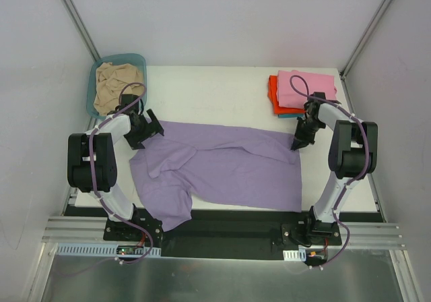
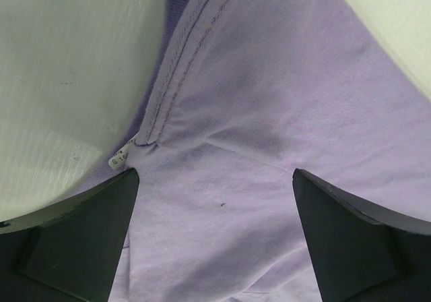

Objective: Fold and stack the t-shirts
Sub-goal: Fold the flattened tshirt in 1/3 of the way

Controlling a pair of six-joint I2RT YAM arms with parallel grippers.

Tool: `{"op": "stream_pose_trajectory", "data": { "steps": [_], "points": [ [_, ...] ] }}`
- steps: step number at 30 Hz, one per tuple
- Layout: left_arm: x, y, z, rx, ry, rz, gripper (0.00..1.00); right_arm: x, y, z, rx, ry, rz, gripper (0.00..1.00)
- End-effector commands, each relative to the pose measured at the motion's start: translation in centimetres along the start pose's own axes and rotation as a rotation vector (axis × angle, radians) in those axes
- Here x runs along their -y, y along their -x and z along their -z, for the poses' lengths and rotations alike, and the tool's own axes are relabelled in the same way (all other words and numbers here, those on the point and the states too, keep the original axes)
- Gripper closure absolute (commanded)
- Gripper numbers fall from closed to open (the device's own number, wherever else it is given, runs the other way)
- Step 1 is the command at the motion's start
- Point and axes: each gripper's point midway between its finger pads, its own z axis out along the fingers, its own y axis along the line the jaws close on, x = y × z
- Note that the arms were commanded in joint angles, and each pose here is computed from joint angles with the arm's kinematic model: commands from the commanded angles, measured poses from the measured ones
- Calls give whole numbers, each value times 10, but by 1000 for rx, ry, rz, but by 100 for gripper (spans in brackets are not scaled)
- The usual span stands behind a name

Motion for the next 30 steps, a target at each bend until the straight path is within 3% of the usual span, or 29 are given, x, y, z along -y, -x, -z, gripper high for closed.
{"op": "stream_pose_trajectory", "data": {
  "steps": [1,11,13,30],
  "points": [
    [3,4,0,2,-2,-31,1,-4,20,27,104,-8,10,90],
    [0,4,-2,2,12,-30,1,8,37,44,144,-102,0,92],
    [-1,4,-3,-1,13,-28,1,6,37,42,136,-87,4,99],
    [-6,5,-4,2,45,-33,1,20,71,47,166,-159,35,99]
  ]
}}
